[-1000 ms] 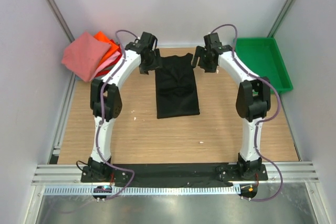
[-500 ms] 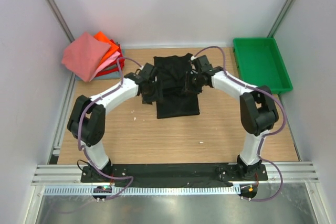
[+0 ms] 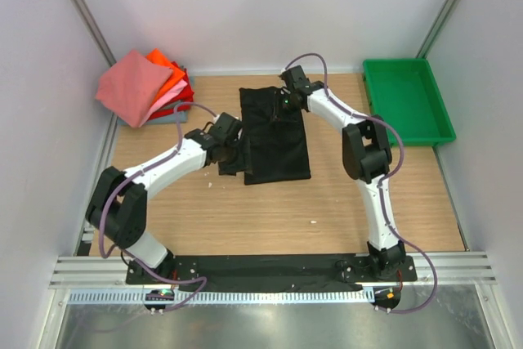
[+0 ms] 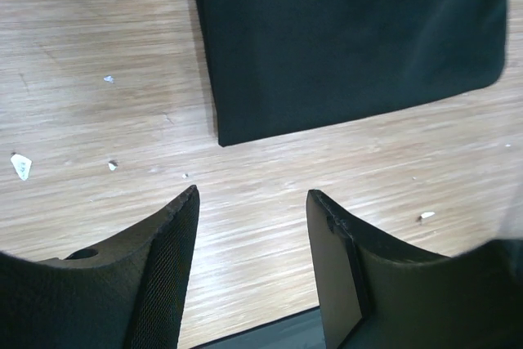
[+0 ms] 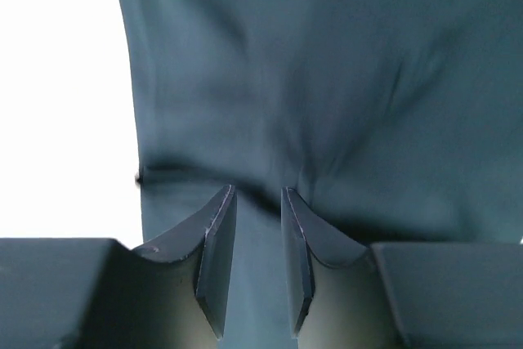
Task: Fold and stack the t-shirts
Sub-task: Fold the tshirt
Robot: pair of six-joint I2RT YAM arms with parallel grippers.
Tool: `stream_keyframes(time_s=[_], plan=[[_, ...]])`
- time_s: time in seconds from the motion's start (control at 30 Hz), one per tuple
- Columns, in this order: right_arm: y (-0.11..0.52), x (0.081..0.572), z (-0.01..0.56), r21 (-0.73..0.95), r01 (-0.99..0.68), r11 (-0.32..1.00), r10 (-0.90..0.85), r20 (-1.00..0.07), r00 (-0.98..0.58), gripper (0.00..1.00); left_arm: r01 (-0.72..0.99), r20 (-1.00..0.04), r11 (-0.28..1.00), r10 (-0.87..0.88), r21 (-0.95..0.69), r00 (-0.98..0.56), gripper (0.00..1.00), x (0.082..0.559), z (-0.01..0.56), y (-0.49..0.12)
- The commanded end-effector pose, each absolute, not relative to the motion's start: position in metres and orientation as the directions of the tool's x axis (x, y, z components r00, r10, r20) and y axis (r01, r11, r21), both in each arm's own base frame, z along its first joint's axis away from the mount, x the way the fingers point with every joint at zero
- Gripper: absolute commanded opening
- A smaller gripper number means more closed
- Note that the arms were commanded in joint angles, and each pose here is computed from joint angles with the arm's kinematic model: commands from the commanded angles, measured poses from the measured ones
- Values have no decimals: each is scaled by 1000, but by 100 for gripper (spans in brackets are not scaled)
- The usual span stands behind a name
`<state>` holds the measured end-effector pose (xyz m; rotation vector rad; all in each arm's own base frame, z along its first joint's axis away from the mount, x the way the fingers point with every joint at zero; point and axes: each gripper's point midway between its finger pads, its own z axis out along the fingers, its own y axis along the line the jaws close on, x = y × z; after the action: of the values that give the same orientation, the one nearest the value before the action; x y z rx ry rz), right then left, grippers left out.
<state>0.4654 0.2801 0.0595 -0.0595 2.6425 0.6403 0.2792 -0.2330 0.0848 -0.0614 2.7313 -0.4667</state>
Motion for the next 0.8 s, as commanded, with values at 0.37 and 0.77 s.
stream_keyframes(time_s=[0.37, 0.77], plan=[[222, 462, 180, 374, -155, 914, 124, -624, -772, 63, -20, -428, 916, -207, -402, -880, 59, 274, 110, -223], [185, 300, 111, 569, -45, 821, 240, -416, -877, 82, -64, -431, 877, -296, -476, -853, 59, 266, 81, -222]])
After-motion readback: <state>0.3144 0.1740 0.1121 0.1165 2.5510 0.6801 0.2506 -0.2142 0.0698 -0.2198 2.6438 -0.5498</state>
